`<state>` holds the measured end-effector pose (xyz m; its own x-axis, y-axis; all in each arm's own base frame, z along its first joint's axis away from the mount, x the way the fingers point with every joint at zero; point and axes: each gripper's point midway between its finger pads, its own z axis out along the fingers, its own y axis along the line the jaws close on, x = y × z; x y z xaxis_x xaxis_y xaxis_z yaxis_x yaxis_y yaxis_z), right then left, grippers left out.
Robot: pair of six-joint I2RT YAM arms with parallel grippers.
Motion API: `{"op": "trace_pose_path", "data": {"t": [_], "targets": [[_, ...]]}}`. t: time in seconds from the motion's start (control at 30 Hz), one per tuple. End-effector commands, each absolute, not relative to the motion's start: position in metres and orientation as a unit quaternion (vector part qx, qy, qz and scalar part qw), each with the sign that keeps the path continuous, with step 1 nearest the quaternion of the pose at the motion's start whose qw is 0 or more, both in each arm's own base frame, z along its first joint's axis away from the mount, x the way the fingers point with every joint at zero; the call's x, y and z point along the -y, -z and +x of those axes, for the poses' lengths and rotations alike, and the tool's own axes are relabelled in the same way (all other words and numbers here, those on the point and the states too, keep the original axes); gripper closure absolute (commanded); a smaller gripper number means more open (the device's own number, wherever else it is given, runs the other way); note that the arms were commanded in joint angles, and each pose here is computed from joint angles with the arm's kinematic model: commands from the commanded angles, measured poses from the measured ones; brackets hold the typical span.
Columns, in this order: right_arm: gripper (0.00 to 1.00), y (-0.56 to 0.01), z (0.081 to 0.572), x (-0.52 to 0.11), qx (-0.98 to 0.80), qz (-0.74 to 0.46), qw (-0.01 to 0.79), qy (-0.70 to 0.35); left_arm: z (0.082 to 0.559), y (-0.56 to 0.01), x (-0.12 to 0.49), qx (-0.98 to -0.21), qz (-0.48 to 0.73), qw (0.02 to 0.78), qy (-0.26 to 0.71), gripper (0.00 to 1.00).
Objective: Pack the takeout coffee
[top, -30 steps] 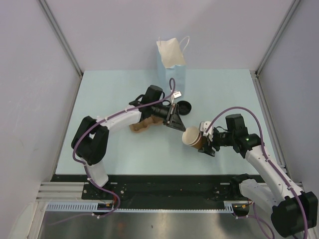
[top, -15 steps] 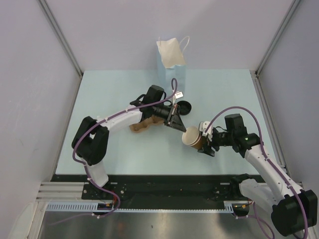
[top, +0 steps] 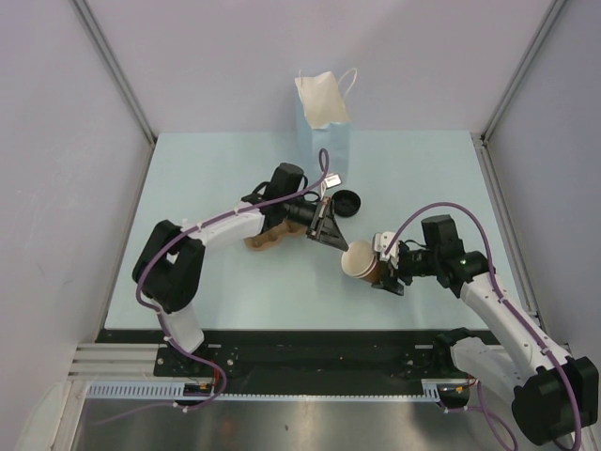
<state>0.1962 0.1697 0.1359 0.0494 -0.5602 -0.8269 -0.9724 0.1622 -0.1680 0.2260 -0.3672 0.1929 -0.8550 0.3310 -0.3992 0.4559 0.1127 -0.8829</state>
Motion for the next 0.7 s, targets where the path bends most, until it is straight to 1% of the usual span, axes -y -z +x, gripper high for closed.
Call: {"op": "trace_pose_path", "data": {"t": [0.0,0.4,0.67], "targets": [[0.43,-0.126,0.192,-0.161,-0.657,-0.600,0.388,-0.240,0.232,-0.235,0.353,-0.706,0.276,0.090,0.646,1.00],[0.41,-0.126,0.193,-0.160,-0.659,-0.599,0.387,-0.238,0.239,-0.241,0.344,-0.702,0.260,0.096,0.656,1.00],[0.42,-0.124,0.192,-0.158,-0.665,-0.596,0.383,-0.237,0.249,-0.261,0.327,-0.700,0.248,0.120,0.658,1.00]]}}
